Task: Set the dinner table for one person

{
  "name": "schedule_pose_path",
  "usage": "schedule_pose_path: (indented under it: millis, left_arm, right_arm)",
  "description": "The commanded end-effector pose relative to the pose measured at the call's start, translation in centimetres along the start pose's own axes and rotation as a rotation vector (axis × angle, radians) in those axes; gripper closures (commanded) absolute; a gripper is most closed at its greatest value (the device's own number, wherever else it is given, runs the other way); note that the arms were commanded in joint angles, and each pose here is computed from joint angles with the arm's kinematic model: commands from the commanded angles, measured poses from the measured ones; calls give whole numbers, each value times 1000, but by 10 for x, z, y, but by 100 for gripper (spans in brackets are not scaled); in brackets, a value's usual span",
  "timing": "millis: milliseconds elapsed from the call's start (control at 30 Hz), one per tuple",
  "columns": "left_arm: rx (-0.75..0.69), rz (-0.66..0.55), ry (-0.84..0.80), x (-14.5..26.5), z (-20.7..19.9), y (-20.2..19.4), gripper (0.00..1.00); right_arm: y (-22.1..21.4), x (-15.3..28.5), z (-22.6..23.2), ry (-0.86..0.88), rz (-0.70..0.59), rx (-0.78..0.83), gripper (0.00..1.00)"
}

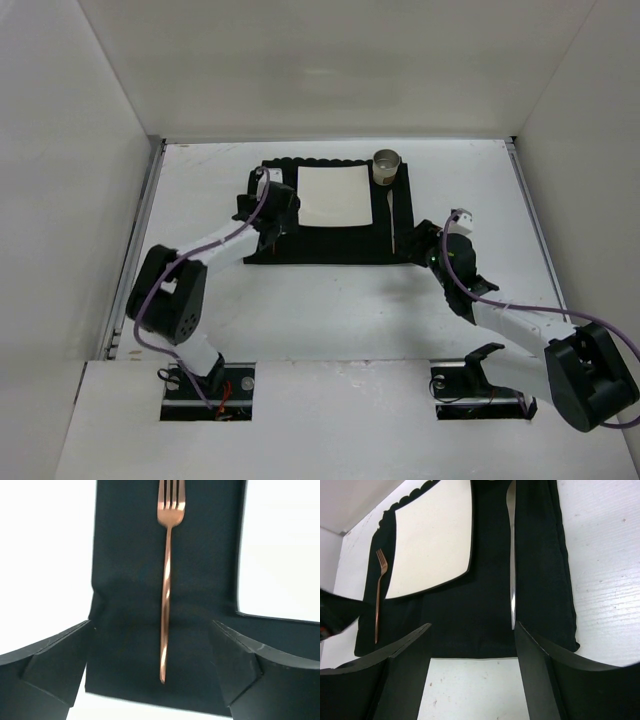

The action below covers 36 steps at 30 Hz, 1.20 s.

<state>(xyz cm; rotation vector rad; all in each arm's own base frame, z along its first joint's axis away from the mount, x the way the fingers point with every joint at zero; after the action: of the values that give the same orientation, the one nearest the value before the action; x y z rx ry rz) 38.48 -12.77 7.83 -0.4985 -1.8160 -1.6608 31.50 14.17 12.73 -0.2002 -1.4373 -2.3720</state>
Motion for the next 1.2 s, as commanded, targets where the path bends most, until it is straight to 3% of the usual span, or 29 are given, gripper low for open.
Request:
schedule_pose_path:
  millis: [0,100,167,300,433,600,700,833,1167]
  left_arm:
    - [94,-137,-52,45,-2,38,0]
    - [202,-212,-97,75,3,44,0]
    - [311,-283,-96,93,23,41,0]
    - [507,-315,-63,106,73,15,0]
    - [680,-258,30,104,125,-31,0]
    - [848,-179,172,98,171,-76,0]
    - [903,-146,231,97,184,-91,0]
    - [930,-140,266,94,191,-95,0]
    - [920,-154,229,92,182,-84,0]
  right_arm:
    - [28,-2,21,57,-85,-3,34]
    - [30,0,18,45,-95,-4,69]
    - [32,5,8,-5,-116,-23,85]
    - [49,17,-17,-101,-198,-58,90]
    - [56,26,-36,-152,-254,-116,80]
    - [58,27,-45,-163,-268,-155,48]
    - [55,24,-45,-161,-262,-157,37]
    - [55,25,-47,-166,-263,-157,31]
    - [54,21,-39,-123,-244,-161,28]
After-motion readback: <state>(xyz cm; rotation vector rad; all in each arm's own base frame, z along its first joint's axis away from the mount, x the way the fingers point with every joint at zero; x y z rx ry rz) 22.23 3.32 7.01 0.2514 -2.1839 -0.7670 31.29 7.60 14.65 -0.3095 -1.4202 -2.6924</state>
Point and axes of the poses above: each gripper's point midway between its finger pads, its own x axis back along the fingers, its own z axis along the line the jaws close on, y = z × x, the point moved 1 cm from there along x, back along the fingers, and after that the axes turned 9 degrees about x, right-handed, at the moved point
